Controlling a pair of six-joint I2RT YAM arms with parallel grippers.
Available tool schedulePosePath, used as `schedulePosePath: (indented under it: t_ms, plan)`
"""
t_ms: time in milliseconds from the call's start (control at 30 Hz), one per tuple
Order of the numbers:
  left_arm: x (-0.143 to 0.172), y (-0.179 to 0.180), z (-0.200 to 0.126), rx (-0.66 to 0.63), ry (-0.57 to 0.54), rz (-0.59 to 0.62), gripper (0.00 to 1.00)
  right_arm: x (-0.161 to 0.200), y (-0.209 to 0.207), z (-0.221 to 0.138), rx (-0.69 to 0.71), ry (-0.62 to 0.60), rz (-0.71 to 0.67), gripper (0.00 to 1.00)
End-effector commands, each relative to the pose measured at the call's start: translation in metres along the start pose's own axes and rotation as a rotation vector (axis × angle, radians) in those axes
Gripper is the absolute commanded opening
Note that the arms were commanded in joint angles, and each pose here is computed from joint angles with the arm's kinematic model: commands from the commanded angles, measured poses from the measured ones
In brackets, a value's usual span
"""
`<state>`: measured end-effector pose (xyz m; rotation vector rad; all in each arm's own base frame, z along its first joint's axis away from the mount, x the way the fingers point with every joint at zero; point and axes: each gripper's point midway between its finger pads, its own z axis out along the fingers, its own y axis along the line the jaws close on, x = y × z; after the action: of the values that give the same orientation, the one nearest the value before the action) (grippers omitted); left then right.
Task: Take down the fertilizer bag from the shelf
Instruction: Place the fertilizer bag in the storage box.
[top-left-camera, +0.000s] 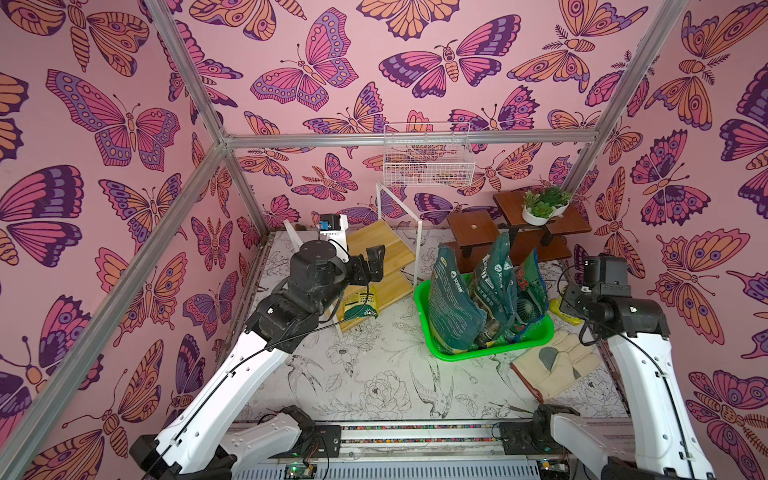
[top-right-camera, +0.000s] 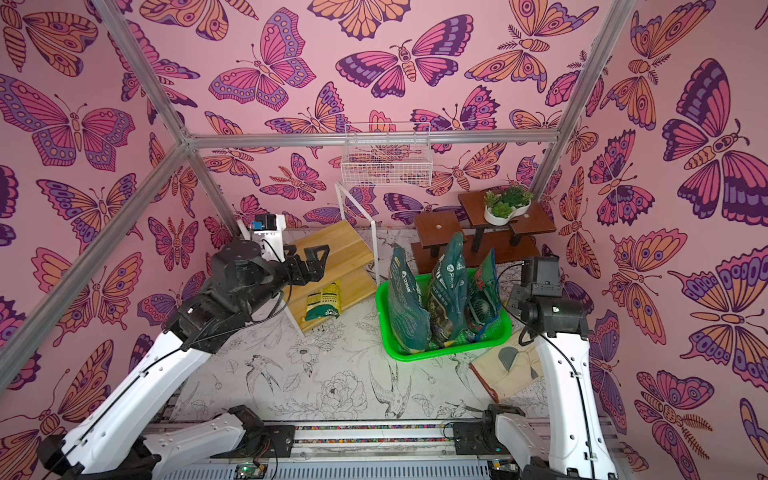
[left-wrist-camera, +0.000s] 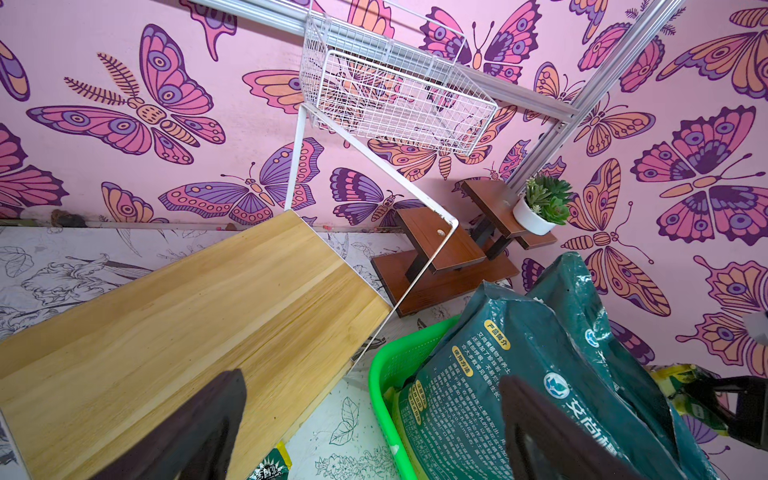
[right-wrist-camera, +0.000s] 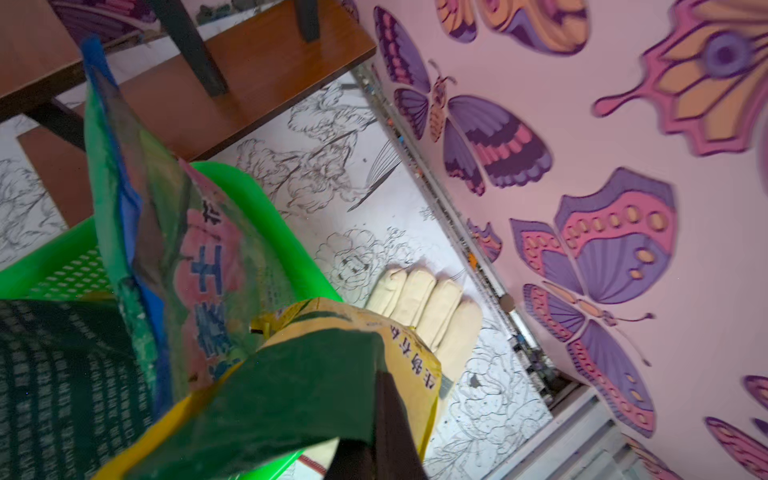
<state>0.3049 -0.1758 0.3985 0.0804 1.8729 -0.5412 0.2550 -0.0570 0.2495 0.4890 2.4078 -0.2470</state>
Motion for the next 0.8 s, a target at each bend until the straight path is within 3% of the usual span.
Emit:
schedulePosePath:
  t_ms: [0, 367, 667, 767]
  plan:
    - [0.0, 0.003, -0.004, -0.01, -0.025, 0.019, 1.0, -0.008, 0.025, 0.005, -0.129, -0.019, 0.069, 0.0]
    - [0.003, 0.01, -0.008, -0.036, -0.035, 0.037, 1.0, 0.013, 0.058, 0.033, -0.278, 0.078, 0.124, 0.0]
    - [0.004, 0.015, -0.009, -0.057, -0.046, 0.045, 1.0, 0.009, 0.098, 0.013, -0.526, 0.111, 0.227, 0.0]
    - [0.005, 0.016, -0.01, -0.06, -0.047, 0.046, 1.0, 0.014, 0.097, 0.014, -0.522, 0.117, 0.227, 0.0]
